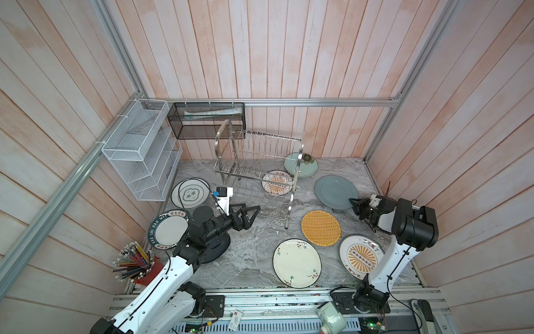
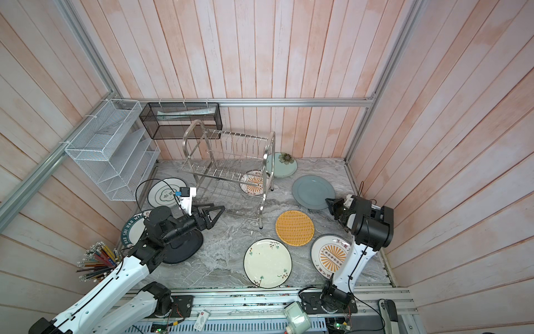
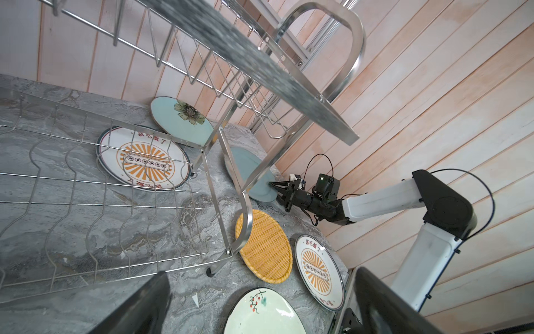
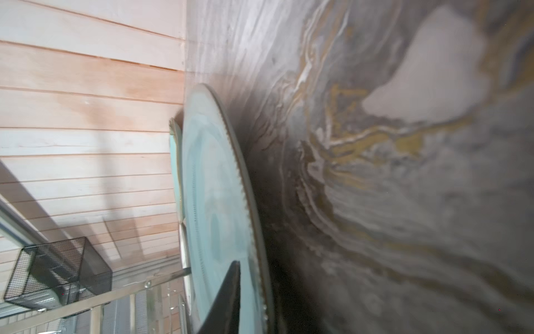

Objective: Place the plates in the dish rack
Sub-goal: 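Grasp the large pale blue-green plate rim with right gripper while left draws back, then lift the plate upright with the right gripper while the left gripper rises toward it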

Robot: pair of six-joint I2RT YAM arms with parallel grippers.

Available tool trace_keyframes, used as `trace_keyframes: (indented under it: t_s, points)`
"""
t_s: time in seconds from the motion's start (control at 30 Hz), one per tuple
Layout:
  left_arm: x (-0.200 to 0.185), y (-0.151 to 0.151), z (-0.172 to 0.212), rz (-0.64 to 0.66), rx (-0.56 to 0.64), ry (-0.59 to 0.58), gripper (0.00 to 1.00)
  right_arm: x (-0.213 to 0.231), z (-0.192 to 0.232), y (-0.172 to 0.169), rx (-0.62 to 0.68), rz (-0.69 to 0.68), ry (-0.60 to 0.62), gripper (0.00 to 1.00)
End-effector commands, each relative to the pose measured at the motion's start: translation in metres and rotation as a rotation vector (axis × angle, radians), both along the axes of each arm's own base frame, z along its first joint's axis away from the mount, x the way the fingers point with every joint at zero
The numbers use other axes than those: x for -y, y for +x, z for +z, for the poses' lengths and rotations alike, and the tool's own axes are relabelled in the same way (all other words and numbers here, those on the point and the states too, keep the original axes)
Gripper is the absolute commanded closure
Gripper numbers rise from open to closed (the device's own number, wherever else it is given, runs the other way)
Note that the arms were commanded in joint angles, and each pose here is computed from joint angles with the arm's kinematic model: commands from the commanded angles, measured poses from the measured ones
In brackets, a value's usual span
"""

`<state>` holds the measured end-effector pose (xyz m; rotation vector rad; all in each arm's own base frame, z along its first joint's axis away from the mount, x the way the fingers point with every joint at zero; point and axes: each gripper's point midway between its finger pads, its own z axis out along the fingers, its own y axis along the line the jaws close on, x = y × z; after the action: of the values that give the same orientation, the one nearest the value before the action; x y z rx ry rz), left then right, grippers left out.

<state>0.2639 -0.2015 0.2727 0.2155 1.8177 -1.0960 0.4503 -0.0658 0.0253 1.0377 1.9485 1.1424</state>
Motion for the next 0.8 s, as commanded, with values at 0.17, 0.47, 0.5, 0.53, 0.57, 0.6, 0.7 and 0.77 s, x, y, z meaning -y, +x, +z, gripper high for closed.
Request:
trace_keyframes:
  t_s: [0.17, 0.47, 0.5, 0.53, 0.57, 0.6, 0.7, 0.77]
  points:
    - [-0.027, -0.004, 0.027, 0.138, 0.047, 0.042, 0.0, -0.012, 0.022, -0.014, -0.012, -0.01, -0.001, 1.0]
    - [-0.033, -0.012, 0.032, 0.15, 0.096, 0.022, 0.0, -0.025, 0.101, -0.031, 0.063, 0.003, -0.063, 1.0]
    - [-0.031, -0.012, 0.032, 0.137, 0.102, 0.024, 0.0, -0.027, 0.11, -0.034, 0.073, 0.006, -0.068, 1.0]
    - [-0.027, -0.013, 0.032, 0.112, 0.108, 0.022, 0.02, -0.028, 0.118, -0.037, 0.082, 0.007, -0.069, 1.0]
    - [-0.023, -0.014, 0.031, 0.089, 0.115, 0.025, 0.03, -0.029, 0.126, -0.039, 0.095, 0.005, -0.074, 1.0]
    - [-0.02, -0.015, 0.031, 0.067, 0.12, 0.024, 0.05, -0.03, 0.134, -0.041, 0.105, 0.006, -0.077, 1.0]
    - [-0.015, -0.015, 0.03, 0.044, 0.118, 0.03, 0.08, -0.033, 0.161, -0.047, 0.152, -0.001, -0.071, 1.0]
    - [-0.014, -0.016, 0.032, 0.036, 0.133, 0.03, 0.09, -0.035, 0.18, -0.051, 0.184, -0.01, -0.067, 1.0]
